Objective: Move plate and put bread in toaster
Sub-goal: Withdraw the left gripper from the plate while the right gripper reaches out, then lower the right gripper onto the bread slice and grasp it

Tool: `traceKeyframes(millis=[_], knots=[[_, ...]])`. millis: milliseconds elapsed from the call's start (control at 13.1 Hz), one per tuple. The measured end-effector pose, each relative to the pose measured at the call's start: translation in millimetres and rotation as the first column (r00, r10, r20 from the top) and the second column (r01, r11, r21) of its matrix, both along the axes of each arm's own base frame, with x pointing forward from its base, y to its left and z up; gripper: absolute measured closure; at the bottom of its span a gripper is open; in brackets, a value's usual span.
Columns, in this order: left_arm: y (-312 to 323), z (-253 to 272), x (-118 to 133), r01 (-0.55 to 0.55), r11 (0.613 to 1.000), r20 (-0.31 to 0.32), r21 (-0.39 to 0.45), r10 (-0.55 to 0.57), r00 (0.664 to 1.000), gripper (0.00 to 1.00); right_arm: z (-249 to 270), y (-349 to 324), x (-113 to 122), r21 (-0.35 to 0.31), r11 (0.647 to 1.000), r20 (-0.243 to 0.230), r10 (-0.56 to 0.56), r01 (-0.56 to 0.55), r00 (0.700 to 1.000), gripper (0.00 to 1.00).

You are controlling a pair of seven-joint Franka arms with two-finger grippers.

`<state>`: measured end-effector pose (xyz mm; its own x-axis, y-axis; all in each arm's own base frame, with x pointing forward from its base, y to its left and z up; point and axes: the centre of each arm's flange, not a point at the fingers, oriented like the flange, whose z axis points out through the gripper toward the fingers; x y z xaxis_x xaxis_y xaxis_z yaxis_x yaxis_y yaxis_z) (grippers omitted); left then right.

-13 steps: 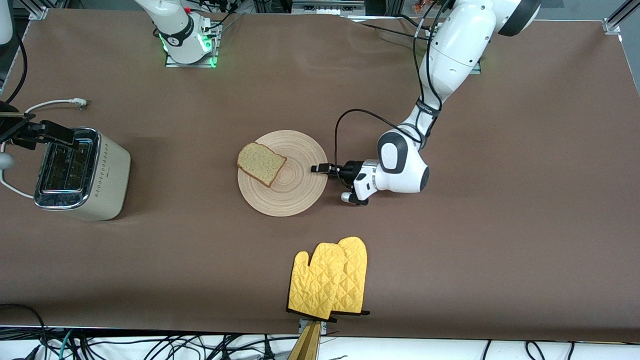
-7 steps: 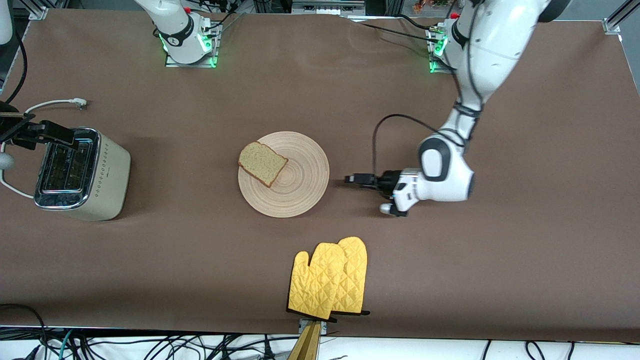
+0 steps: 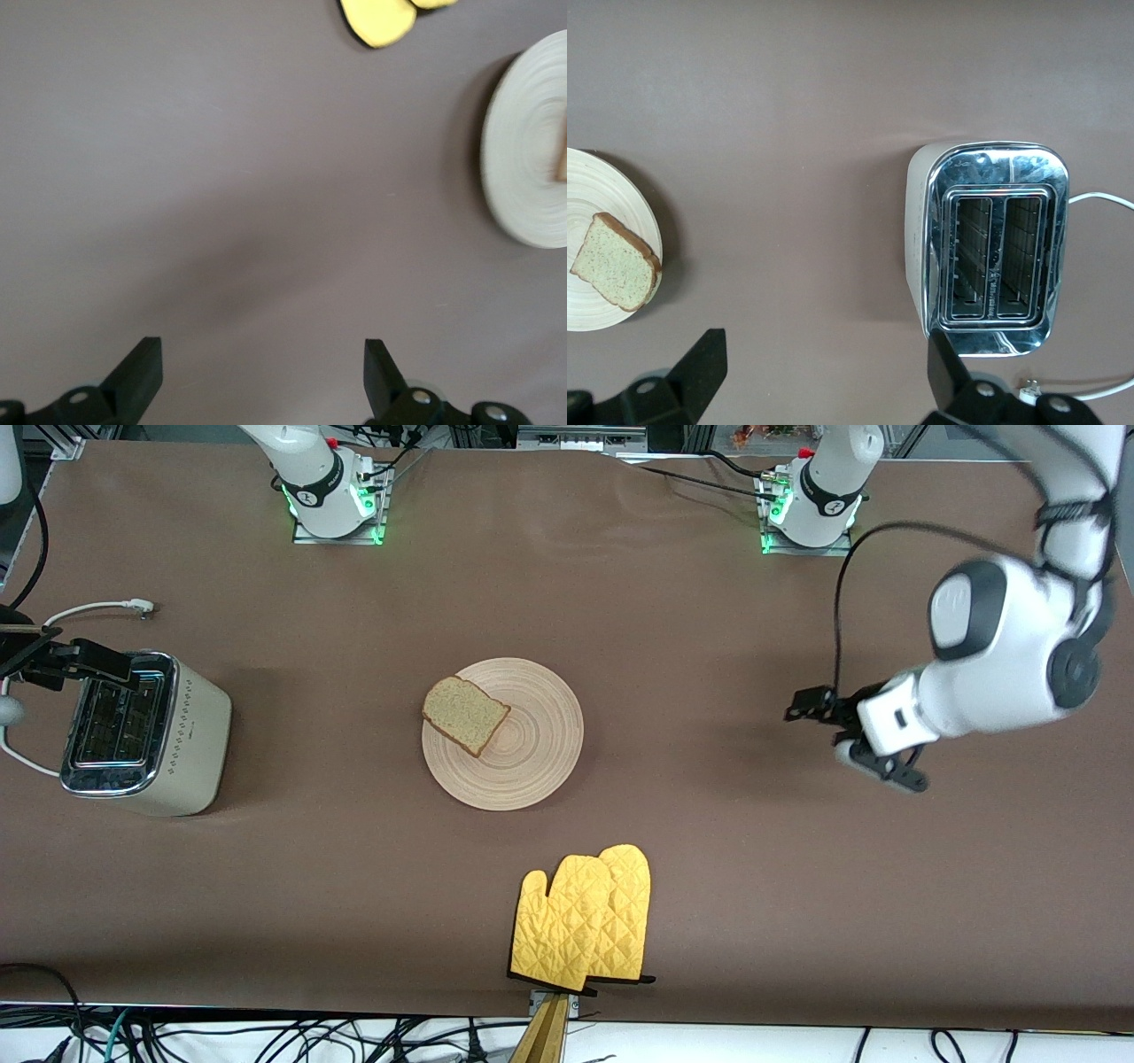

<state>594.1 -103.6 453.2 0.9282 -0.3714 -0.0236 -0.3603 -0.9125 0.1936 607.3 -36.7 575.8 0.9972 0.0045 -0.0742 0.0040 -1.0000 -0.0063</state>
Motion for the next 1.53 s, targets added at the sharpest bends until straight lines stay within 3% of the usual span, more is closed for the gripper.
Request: traceKeyframes(millis=[153,306,536,689,995,1148,1377,1530], knots=[[-5.3,69.0,-26.5,0.048,0.993,0.119,0.110,-0.062,0.991,0.00,-0.1,0.0,0.1,0.000,1.000,0.000,0.000,0.000,1.000,0.00],[4.3,103.0,-50.7,0.030,0.992,0.158,0.124,-0.049,0.986,0.00,-0.1,0.0,0.1,0.000,1.000,0.000,0.000,0.000,1.000,0.00],[20.0,131.7,-73.8,-0.164,0.976,0.058,0.141,0.157,0.986,0.00,0.2,0.1,0.5,0.000,1.000,0.003,0.000,0.000,1.000,0.00],[27.4,152.8,-69.2,-0.256,0.954,0.023,0.156,0.255,0.967,0.00,-0.8,0.5,1.2,0.001,1.000,0.004,0.001,-0.001,1.000,0.00],[37.8,143.1,-45.7,-0.303,0.938,-0.003,0.170,0.308,0.951,0.00,-28.1,5.8,13.4,0.042,0.999,-0.026,0.000,0.001,1.000,0.00],[37.4,143.6,-43.1,-0.308,0.936,-0.001,0.169,0.312,0.950,0.00,-58.5,7.5,23.1,0.052,0.999,-0.073,0.002,0.002,0.997,0.00],[39.9,155.1,-41.8,-0.323,0.933,0.021,0.160,0.324,0.946,0.00,-85.2,27.5,32.2,0.080,0.997,-0.106,0.008,0.001,0.994,0.00],[53.9,163.0,-39.8,-0.350,0.925,0.034,0.150,0.349,0.937,0.00,-105.7,65.1,35.4,0.090,0.993,-0.152,-0.064,0.078,0.986,0.00]])
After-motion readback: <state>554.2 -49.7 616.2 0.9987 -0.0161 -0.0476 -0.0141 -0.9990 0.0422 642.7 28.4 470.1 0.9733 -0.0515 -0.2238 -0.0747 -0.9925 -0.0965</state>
